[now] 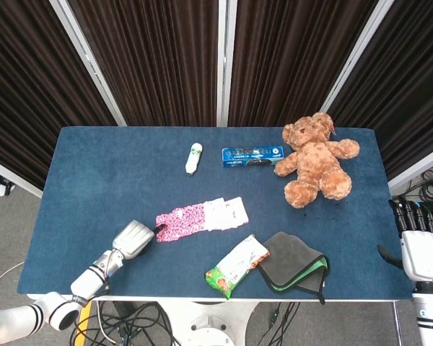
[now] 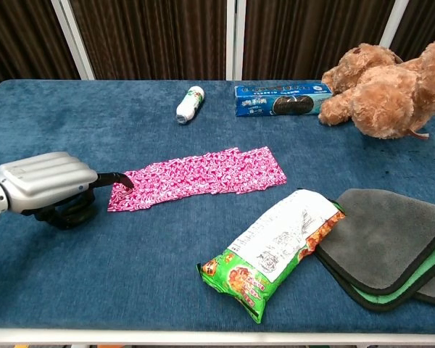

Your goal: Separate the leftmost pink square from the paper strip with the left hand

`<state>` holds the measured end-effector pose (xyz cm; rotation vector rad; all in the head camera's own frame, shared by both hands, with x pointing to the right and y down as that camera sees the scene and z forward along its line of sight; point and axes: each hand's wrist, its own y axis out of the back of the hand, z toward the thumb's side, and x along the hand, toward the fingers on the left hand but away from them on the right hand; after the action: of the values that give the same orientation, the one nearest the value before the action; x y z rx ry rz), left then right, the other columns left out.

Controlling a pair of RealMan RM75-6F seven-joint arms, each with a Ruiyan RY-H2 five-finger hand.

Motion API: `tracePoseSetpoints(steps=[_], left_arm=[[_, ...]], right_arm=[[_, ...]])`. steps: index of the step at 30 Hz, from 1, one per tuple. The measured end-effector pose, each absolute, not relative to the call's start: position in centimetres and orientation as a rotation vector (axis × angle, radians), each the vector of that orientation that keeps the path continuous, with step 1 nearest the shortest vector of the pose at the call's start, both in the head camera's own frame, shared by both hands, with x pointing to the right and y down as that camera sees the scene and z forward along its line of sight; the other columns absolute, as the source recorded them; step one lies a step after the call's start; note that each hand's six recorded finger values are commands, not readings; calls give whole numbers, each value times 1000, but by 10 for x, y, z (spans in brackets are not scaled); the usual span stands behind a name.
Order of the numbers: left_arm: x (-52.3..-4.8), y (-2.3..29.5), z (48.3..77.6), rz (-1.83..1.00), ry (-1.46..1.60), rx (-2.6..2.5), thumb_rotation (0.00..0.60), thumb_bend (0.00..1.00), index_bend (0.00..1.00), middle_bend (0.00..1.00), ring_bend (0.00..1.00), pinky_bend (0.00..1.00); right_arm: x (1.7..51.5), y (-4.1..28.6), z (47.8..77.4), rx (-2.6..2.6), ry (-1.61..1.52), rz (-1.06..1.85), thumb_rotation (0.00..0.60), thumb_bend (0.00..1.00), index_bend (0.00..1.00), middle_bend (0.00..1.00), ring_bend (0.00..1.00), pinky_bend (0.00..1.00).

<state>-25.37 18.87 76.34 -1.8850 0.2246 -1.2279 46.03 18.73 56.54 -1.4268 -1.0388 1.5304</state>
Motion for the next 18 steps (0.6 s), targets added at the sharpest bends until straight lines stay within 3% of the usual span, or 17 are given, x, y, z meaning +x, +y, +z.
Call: tracePoseSetpoints(steps=[18], left_arm=[[-301, 171, 776, -1359, 227, -1742, 600, 559, 135, 774, 767, 678]], right_arm=[[454, 188, 569, -1459, -1037, 1526, 600, 107, 0, 0, 0, 0]])
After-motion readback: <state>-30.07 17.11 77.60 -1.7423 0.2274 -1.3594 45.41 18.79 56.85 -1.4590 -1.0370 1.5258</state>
